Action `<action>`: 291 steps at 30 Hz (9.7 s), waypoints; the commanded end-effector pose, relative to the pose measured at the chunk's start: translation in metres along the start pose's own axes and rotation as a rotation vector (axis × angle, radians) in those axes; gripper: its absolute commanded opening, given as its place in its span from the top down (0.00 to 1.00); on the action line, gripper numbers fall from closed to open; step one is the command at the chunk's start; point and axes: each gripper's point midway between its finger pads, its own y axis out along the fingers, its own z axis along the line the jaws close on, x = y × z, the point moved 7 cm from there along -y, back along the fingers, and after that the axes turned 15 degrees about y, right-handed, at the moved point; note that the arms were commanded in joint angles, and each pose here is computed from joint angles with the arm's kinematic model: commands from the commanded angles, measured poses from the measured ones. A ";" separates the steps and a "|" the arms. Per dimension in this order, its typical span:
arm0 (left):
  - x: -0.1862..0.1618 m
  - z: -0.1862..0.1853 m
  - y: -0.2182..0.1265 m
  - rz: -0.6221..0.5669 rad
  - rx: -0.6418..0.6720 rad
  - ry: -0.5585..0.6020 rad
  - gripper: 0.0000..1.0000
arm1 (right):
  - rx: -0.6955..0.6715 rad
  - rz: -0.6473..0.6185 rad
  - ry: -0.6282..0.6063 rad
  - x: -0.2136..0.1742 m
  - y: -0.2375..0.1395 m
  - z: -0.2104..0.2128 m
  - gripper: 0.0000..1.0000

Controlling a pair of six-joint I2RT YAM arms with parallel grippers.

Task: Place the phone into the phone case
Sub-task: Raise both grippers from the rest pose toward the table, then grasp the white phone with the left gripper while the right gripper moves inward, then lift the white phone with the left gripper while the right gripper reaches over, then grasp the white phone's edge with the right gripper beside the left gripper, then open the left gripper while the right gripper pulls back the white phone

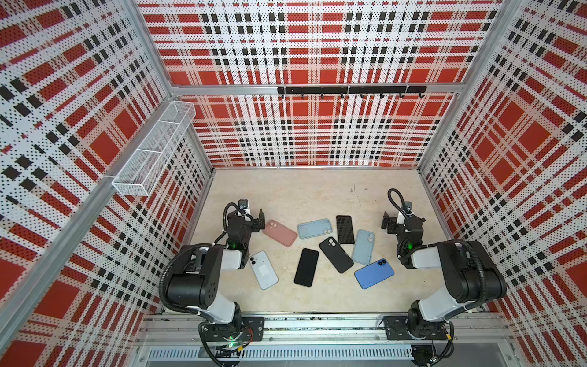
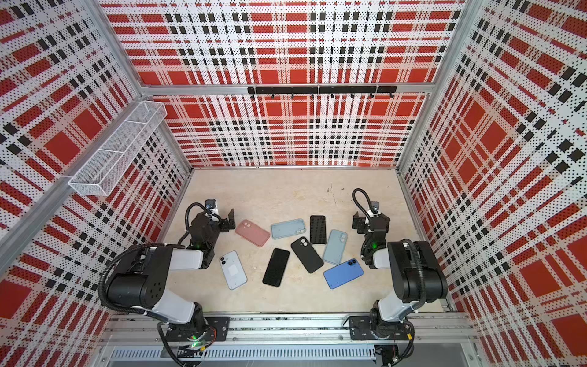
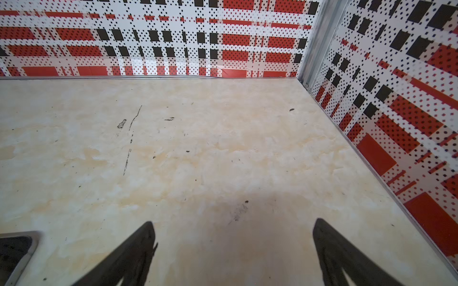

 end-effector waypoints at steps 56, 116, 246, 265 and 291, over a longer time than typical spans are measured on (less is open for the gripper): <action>-0.007 -0.057 -0.179 1.255 0.095 -0.436 0.00 | 0.370 0.416 0.186 0.092 -0.073 0.111 0.00; -0.014 -0.107 -0.160 0.978 -0.065 -0.039 0.37 | 0.707 0.796 0.215 0.063 -0.034 0.202 0.00; 0.210 -0.177 -0.212 -0.027 -1.221 0.161 0.63 | 1.769 0.424 -0.234 0.126 -0.180 0.223 1.00; 0.217 -0.180 -0.204 -0.084 -1.075 0.150 1.00 | 1.591 0.361 -0.216 0.130 -0.166 0.224 0.83; 0.207 -0.178 -0.174 -0.379 -0.341 0.839 1.00 | 0.621 0.154 0.294 0.222 -0.158 0.117 0.00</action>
